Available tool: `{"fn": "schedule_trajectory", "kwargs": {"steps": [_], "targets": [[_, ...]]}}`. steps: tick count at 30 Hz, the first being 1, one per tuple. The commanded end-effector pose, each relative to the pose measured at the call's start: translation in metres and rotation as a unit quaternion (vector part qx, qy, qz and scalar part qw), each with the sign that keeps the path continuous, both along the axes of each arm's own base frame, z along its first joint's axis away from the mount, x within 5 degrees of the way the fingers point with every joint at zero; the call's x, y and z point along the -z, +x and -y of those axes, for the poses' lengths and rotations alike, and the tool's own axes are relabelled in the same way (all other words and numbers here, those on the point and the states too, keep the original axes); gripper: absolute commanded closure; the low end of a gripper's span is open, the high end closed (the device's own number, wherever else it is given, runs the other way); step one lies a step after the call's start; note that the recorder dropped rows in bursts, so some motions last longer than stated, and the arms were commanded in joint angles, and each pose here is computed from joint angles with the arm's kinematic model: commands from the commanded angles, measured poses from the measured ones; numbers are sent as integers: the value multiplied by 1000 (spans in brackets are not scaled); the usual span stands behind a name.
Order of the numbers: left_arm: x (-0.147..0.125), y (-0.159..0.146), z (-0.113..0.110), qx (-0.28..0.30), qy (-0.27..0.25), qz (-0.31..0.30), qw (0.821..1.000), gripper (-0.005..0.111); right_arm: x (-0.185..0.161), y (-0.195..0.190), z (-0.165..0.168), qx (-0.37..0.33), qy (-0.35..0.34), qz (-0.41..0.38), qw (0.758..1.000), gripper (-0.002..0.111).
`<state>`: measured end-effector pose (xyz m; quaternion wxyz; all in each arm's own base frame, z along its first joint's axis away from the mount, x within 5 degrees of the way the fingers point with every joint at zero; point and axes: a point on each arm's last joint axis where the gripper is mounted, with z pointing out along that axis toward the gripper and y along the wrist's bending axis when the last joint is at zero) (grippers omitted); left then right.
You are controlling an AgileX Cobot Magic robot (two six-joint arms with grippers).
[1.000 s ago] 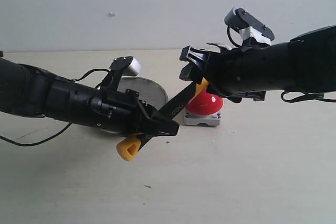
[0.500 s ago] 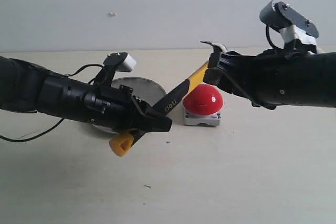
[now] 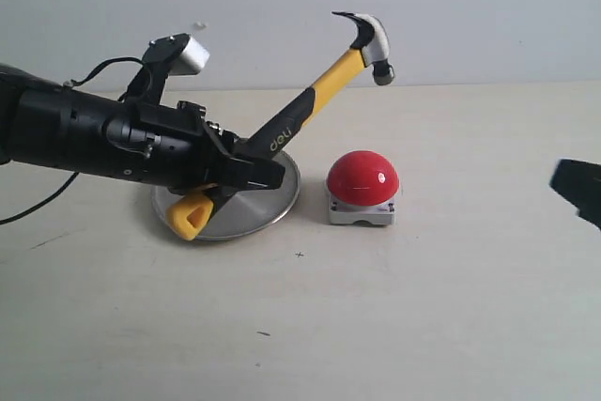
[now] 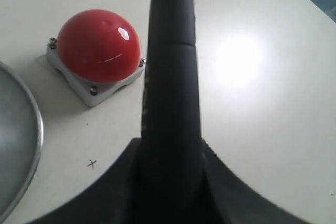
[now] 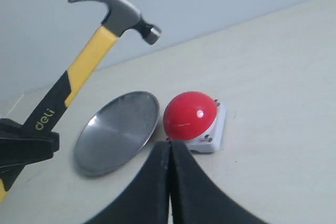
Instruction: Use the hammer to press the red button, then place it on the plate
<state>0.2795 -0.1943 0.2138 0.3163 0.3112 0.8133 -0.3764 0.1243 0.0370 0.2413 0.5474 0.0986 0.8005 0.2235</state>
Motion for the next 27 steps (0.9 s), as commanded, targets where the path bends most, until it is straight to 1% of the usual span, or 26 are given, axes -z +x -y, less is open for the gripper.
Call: {"fn": "schedule_trajectory", "kwargs": {"steps": [1,6,11,14,18,23,27], "targets": [[-17,-5,-2,-11,-21,1,1000,107,8,-26,12,10,-11,59,998,108],[-19,-5,-3,-18,-23,-1,1000,107,19,-44,19,8,-9,101,995,108],[-19,-4,-3,-22,-21,-1,1000,107,37,-52,23,8,-64,126,990,108],[-19,-3,-4,-30,-18,1,999,107,37,-54,25,10,-76,144,987,108],[-18,-1,-5,-40,-13,4,999,107,36,-55,24,2,-80,147,986,108],[-20,1,-8,-60,-3,12,998,107,37,-55,22,-9,-67,142,988,108],[-28,0,-16,-86,27,27,996,107,37,-55,22,-9,-67,142,988,108]]}}
